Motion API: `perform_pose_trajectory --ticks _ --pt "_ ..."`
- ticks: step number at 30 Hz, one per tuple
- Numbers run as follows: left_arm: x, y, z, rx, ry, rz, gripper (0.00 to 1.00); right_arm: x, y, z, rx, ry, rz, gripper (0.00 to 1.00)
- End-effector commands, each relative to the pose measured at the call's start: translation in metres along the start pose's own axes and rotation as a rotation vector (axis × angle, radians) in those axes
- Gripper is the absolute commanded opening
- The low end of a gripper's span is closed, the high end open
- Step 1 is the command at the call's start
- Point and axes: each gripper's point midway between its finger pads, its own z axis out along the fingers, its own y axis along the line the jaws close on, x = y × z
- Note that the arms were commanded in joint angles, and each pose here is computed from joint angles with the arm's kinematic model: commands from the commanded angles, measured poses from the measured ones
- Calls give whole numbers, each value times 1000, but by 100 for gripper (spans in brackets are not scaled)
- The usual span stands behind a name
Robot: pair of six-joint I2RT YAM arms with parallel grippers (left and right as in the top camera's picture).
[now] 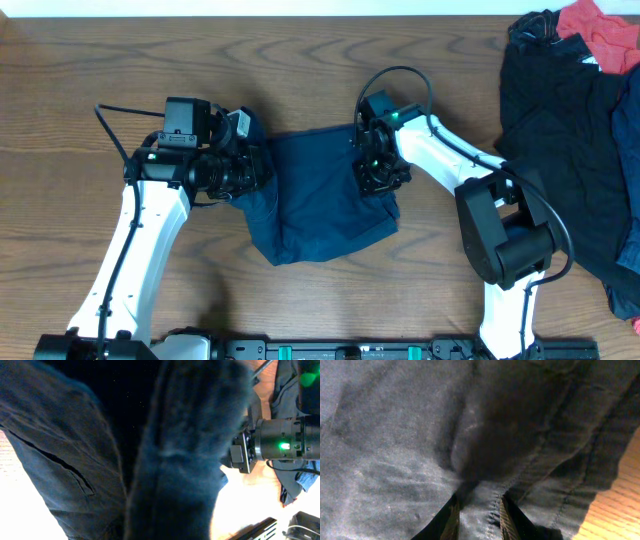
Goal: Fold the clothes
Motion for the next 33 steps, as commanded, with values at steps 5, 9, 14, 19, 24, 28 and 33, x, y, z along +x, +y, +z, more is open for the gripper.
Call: perform_pose_trajectory --ticks 5,9,14,19,24,28,33 --pt "-25 -21 -37 4 -77 46 6 18 3 33 7 75 -21 25" --pt "-25 -30 -46 -6 -71 57 6 18 6 34 7 73 -28 25" --pt "-5 -39 -27 -7 13 89 6 18 10 35 8 73 -19 25" --pt "7 -39 1 -72 92 130 6 20 15 36 8 75 -30 24" --pt "21 -36 32 -113 188 149 6 20 15 36 9 76 -17 24" --pt "26 -29 54 -153 240 155 6 20 15 36 9 76 -11 24" --pt "24 -28 76 -158 250 108 6 21 14 36 10 79 -10 24"
